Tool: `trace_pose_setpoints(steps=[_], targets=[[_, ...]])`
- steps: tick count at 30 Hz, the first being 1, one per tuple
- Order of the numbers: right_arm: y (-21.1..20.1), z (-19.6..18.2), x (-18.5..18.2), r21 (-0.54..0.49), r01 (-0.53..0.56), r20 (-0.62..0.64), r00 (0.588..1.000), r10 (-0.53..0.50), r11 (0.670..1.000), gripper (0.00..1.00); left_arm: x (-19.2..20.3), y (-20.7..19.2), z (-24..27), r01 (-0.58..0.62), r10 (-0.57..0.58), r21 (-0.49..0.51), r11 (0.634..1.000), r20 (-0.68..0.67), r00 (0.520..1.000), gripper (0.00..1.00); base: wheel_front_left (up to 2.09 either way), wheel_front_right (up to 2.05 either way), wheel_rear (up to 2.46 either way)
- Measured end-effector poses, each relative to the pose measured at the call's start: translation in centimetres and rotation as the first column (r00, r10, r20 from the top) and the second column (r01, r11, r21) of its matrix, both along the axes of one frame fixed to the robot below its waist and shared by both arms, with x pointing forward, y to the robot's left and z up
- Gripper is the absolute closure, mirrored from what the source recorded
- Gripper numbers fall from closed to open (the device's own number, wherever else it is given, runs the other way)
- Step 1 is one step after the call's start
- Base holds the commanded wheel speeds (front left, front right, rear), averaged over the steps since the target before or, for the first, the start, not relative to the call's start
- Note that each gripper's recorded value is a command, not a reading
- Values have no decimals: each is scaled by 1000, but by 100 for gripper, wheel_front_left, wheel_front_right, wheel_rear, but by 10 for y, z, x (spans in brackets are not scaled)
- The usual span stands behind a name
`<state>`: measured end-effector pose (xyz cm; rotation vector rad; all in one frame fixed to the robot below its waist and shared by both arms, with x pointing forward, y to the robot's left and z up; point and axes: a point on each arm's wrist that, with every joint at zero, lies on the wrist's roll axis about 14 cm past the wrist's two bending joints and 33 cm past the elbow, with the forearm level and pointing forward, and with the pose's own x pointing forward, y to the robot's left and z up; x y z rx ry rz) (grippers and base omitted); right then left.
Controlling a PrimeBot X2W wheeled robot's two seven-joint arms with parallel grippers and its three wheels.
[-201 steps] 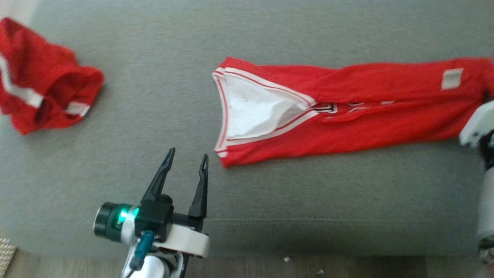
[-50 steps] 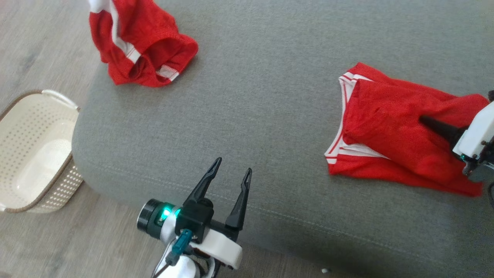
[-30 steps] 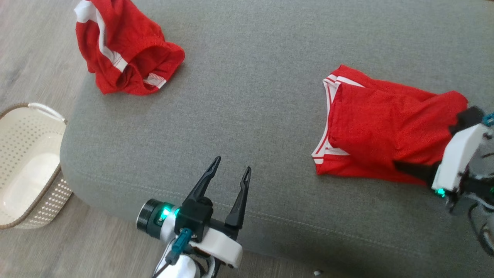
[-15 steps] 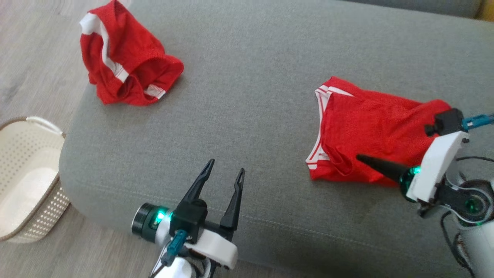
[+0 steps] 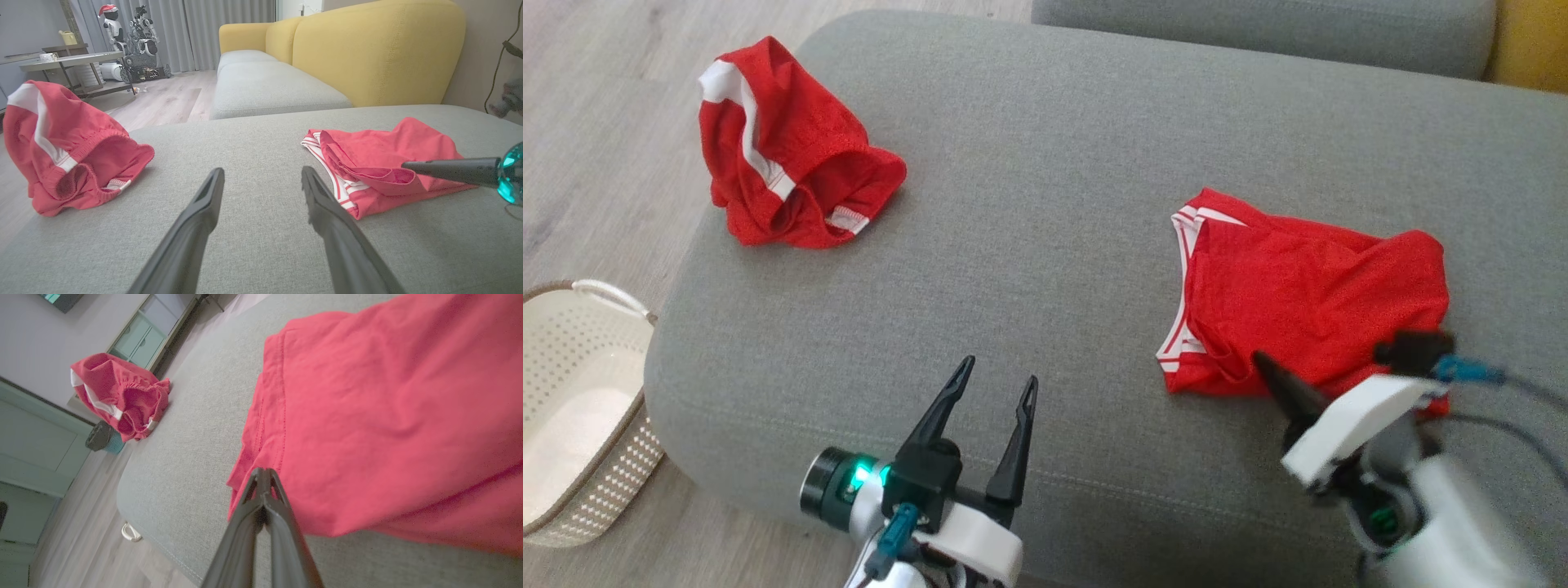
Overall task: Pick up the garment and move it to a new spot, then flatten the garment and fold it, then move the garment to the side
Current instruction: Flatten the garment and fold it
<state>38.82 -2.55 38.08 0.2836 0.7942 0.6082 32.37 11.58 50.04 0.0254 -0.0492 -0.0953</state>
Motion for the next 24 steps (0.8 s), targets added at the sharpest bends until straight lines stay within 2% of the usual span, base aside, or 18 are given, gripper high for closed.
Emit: trace_pose_setpoints(steps=[6, 13, 16, 17, 18, 19, 20, 21, 24], targets=[[12, -26, -19, 9, 99, -6, 995, -99, 995, 100, -9, -1, -4, -1, 1, -6, 1000, -11, 1000, 0, 0, 0, 0], [63, -25, -55, 65, -31, -40, 999, 33, 997, 100, -12, -2, -4, 11, -11, 6, 1000, -9, 1000, 0, 0, 0, 0], [77, -7, -56, 115, -67, 48, 997, 62, 991, 100, -13, -2, -3, 15, -15, 8, 1000, -3, 1000, 0, 0, 0, 0], [76, -1, -52, 123, -71, 95, 994, 60, 990, 97, -12, -2, -2, 16, -16, 8, 1000, 0, 1000, 0, 0, 0, 0], [72, 5, -46, 121, -66, 147, 988, 48, 990, 85, -12, -1, -1, 12, -12, 6, 1000, 5, 1000, 0, 0, 0, 0], [63, 11, -36, 108, -58, 213, 976, 33, 992, 30, -12, 0, 0, 4, -4, -1, 1000, 7, 1000, 0, 0, 0, 0], [54, 18, -26, 100, -43, 276, 961, 13, 994, 0, -12, 2, 1, -7, 7, -9, 1000, 8, 1000, 0, 0, 0, 0], [54, 18, -26, 100, -43, 276, 961, 13, 994, 0, -12, 2, 1, -7, 7, -9, 1000, 8, 1000, 0, 0, 0, 0], [30, 39, -4, 77, 6, 405, 914, -37, 997, 0, -12, 4, 4, -19, 20, -33, 999, 15, 1000, 0, 0, 0, 0]])
